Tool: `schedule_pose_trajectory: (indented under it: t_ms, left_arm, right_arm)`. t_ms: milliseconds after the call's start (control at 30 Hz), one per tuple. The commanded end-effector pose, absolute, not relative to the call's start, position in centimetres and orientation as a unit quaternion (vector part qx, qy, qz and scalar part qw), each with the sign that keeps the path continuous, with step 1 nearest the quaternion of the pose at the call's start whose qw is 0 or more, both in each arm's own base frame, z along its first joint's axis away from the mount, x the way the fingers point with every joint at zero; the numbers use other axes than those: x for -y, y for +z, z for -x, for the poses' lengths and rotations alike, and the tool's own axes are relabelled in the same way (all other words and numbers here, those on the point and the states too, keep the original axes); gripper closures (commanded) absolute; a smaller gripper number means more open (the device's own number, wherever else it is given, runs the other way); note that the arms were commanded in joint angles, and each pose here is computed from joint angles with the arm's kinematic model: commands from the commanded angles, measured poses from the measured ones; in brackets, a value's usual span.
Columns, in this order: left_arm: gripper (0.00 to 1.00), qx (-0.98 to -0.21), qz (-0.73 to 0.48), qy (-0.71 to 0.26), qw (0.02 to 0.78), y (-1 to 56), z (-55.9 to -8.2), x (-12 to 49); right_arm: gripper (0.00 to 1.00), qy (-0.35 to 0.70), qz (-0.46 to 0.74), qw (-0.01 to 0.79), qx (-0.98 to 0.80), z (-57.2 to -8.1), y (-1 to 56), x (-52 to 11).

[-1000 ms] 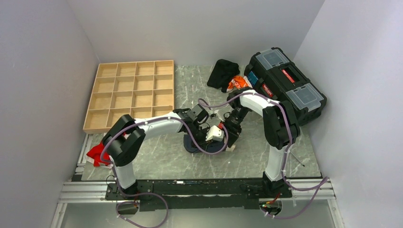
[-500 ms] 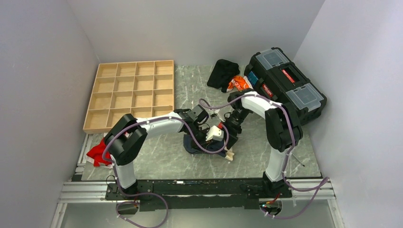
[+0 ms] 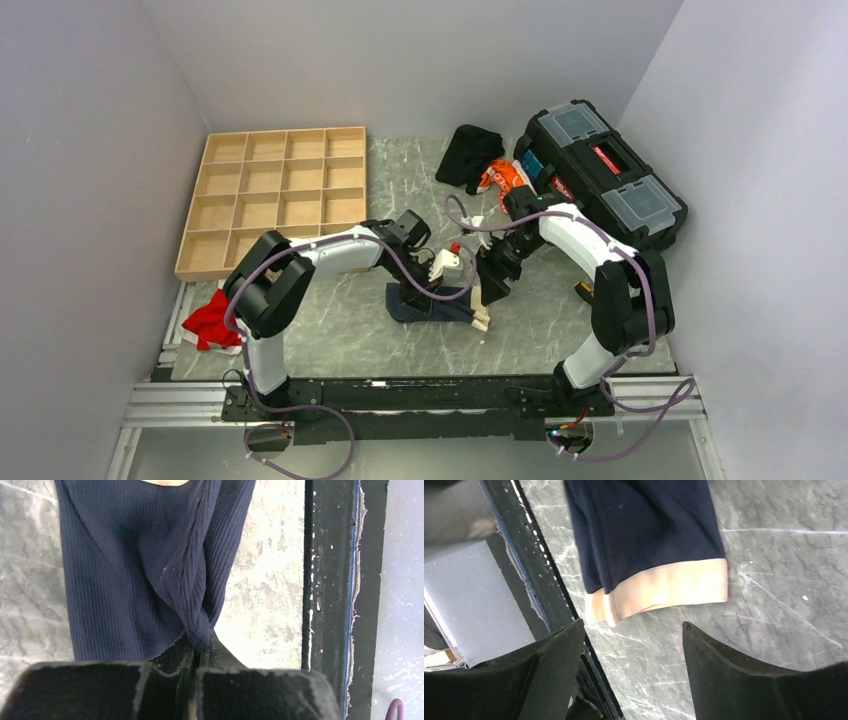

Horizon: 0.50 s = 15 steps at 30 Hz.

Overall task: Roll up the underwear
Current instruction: Fold the underwear at the center of the board.

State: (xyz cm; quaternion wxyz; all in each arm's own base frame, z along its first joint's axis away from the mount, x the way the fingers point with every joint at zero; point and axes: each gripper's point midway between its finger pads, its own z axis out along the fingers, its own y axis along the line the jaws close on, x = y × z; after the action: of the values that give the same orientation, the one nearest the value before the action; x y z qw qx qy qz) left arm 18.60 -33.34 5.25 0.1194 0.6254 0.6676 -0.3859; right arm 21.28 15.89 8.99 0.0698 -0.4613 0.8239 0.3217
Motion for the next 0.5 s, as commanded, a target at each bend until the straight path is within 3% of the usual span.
schedule_pose_trajectory:
  t_ms: [0, 467]
  left_arm:
    - [1.0, -0.664, -0.608, -0.419, 0.117, 6.4, -18.5, 33.7]
    - [1.0, -0.679, -0.552, -0.477, 0.084, 6.7, -19.0, 33.3]
  right_arm:
    - [0.26, 0.348, 0.463, 0.099, -0.809, -20.9, 10.2, -16.9]
    - [0.23, 0.379, 0.472, 0.142, -0.784, -20.3, 11.2, -18.1]
